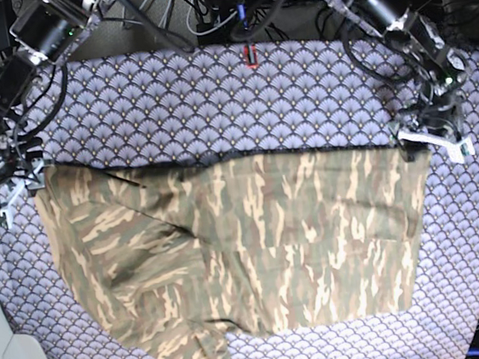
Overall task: Fold the T-shirt properly
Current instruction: 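Close both grippers on the corners of the shirt's folded edge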
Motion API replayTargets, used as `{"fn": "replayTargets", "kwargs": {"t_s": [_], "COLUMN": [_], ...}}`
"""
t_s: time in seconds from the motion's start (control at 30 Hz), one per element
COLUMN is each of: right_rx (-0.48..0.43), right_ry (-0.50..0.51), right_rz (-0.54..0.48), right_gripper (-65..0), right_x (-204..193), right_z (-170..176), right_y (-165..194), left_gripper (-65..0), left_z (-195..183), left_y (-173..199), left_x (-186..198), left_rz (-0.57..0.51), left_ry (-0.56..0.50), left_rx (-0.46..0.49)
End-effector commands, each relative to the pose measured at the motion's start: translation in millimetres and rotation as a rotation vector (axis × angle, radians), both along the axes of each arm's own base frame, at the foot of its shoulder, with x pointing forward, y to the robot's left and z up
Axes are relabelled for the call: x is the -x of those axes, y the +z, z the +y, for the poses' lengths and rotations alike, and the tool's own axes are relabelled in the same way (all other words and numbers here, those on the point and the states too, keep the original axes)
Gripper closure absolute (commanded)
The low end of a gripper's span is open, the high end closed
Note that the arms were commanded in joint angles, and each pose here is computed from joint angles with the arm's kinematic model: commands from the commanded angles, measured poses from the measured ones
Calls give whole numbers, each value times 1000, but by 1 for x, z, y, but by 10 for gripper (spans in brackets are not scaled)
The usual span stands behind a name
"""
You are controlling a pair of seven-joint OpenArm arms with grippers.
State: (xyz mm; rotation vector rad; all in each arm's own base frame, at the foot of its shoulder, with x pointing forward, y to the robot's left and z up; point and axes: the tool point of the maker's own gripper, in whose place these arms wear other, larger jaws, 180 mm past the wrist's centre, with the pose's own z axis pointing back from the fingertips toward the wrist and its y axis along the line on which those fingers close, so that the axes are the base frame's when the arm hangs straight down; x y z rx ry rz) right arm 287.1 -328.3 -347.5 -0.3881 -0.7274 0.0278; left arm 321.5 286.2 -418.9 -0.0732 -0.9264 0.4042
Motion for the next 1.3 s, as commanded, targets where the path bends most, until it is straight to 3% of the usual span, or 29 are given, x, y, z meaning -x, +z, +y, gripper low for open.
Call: {"fn": "replayTargets", "kwargs": {"t_s": [0.0,0.37,0.43,0.6,0.7,0.97,1.17,1.27], "right_rx": [29,42,42,45,55,56,39,17], "right_ry": [3,3,3,2,2,1,-73,-91], "right_rz": [-46,-32,-32,-31,-16,-15,-15,27], "right_gripper": [-502,-502,-502,-502,-502,-500,-503,-505], "right_x": [-8,-3,-3,-3,3,4,17,23], "right_z": [-7,-12,-12,-13,-15,-16,-29,-27], "right_y": [16,14,14,15,12,12,11,3], "left_gripper": [-431,-424,-377,-145,-71,-62,-60,0], "left_z": [4,14,8,5,4,4,7,17], "left_y": [12,10,-1,-12,-16,-16,-18,-17], "left_x": [-10,-11,-9,-14,-12,-11,-6,-2], "left_rz": [-46,-57,-36,-17,-8,-2,9,17], "left_ry": [1,57,52,46,48,47,47,51], "left_rx": [-8,31,58,96,107,104,97,76]}}
